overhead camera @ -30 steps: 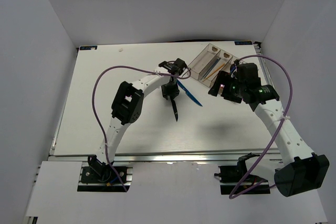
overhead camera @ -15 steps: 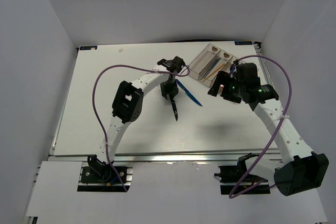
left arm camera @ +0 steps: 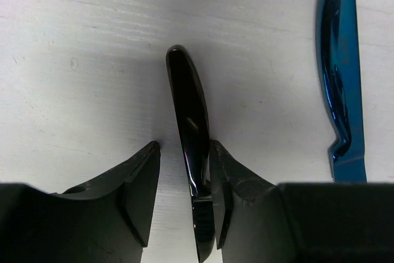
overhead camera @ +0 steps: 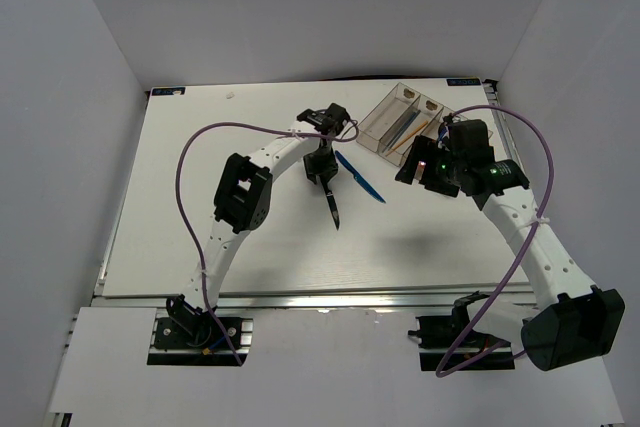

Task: Sort the eating utensils into containers

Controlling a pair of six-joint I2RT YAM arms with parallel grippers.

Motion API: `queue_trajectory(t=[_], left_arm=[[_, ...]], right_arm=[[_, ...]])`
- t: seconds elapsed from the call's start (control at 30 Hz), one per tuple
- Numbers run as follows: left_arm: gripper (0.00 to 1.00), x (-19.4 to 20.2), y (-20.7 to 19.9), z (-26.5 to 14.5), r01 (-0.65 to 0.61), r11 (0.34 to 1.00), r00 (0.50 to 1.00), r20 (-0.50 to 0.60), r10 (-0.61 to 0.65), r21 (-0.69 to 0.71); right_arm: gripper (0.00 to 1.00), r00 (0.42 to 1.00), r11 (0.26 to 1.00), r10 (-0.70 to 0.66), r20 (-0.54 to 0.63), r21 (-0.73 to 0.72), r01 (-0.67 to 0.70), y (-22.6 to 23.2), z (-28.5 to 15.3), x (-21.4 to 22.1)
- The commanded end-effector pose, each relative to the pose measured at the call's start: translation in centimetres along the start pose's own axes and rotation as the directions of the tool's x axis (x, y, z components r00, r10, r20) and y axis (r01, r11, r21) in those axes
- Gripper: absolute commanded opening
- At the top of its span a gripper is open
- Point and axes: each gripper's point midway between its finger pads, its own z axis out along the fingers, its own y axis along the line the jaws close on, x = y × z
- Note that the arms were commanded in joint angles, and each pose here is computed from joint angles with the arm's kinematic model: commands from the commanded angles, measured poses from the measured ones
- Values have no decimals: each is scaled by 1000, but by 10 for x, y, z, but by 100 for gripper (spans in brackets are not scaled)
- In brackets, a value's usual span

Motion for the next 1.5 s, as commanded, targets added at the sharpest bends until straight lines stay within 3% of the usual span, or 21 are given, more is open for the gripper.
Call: queue_trajectory(t=[0.0, 0.2, 0.33, 0.57, 0.8, 0.97, 1.13, 1.2, 1.47], left_arm=[[48, 23, 35, 79, 6, 990, 998, -62, -14, -142], [47, 24, 36, 83, 6, 990, 998, -64, -16, -144], [35, 30, 36, 85, 12, 989, 996, -83, -24, -146], [0, 53, 42, 89, -1, 988, 994, -111, -16, -153], [0, 53, 31, 67, -93, 990, 993, -89, 83, -110], [0, 51, 18, 41, -136, 991, 990, -36, 135, -17], [0, 39, 6, 6, -112, 991, 993, 33, 110, 80], [0, 39, 4, -1, -110, 989, 994, 38, 107, 95], [0, 36, -8, -28, -126, 980, 991, 55, 119, 152]], right_arm=[[88, 999, 999, -23, 24, -27, 24, 8, -3, -8], [88, 1000, 999, -25, 19, -32, 25, 10, -3, -7], [88, 999, 999, -26, 21, -38, 26, 11, -4, -8], [87, 999, 998, -29, 27, -47, 30, 14, -6, -11], [87, 1000, 996, -30, 2, -83, 30, 18, 0, -3], [87, 999, 979, -38, -13, -202, 35, 34, 7, 4], [86, 998, 943, -45, -47, -332, 26, 49, 17, 22], [86, 999, 924, -37, -10, -380, 31, 56, 19, 17], [84, 997, 915, 78, -18, -396, -79, 53, 51, 19]])
